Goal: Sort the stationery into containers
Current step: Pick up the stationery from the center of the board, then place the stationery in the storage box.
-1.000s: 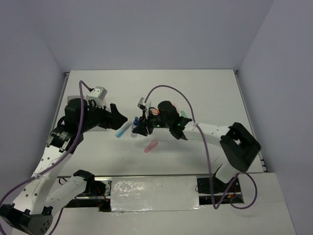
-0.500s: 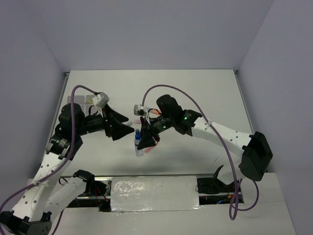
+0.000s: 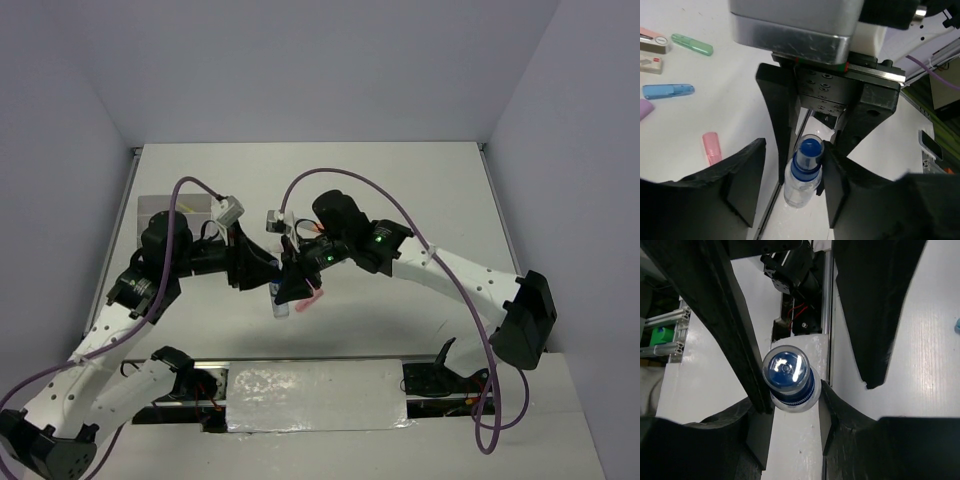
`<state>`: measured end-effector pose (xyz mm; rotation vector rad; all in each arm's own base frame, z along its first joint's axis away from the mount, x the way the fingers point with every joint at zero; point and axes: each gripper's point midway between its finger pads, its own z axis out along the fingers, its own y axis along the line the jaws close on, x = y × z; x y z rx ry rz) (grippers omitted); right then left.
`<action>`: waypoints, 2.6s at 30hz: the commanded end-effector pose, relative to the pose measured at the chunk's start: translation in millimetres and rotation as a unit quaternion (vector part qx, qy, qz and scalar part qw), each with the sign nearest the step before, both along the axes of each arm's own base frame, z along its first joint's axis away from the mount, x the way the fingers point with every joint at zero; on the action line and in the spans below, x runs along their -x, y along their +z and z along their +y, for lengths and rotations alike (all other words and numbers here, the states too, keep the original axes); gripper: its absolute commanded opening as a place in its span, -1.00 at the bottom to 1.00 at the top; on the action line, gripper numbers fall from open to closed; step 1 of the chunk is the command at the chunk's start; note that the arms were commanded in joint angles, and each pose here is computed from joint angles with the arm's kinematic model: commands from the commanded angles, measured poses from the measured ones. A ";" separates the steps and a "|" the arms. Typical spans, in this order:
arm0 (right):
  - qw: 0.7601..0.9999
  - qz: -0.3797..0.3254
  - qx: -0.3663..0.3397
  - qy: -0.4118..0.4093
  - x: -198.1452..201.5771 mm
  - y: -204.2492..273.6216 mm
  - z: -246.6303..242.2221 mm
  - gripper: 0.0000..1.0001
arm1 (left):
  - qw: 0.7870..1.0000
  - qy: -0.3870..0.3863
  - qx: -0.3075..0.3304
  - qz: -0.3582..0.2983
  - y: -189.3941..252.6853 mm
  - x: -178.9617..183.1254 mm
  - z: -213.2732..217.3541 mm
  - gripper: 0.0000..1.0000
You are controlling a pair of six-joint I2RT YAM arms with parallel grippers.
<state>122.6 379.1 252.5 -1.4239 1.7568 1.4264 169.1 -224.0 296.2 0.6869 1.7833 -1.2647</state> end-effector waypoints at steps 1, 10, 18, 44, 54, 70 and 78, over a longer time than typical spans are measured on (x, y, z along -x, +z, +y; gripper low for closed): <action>1.000 -0.013 -0.024 -0.008 -2.2 30.5 5.9 -1.00 | 1.000 -0.009 -0.010 -0.010 -1.7 2.3 -5.4 0.17; 1.000 -0.018 -0.008 -0.012 -4.2 26.8 9.9 -1.00 | 1.000 0.016 -0.021 -0.017 4.6 -3.8 -3.4 -1.00; 0.998 -0.016 -0.013 -0.057 -28.1 4.6 -10.5 0.99 | 0.973 0.223 -0.059 -0.009 14.9 -58.2 35.3 -1.00; 0.952 -0.012 -0.075 -0.296 -56.7 -13.6 -102.3 0.99 | 0.399 0.911 -0.107 -0.012 20.3 -197.8 351.4 -1.00; 0.966 -0.010 -0.104 -0.238 -30.5 4.4 -101.7 0.99 | 0.398 0.914 -0.071 -0.028 1.3 -224.1 352.0 -1.00; 0.972 -0.015 -0.086 -0.217 -27.8 -4.2 -99.9 0.99 | 0.376 0.919 -0.117 0.019 -67.4 -239.9 356.0 -0.92; 0.973 -0.010 -0.088 -0.214 -30.4 -0.7 -96.5 0.99 | 0.373 0.918 -0.126 0.041 -84.4 -231.9 354.3 0.47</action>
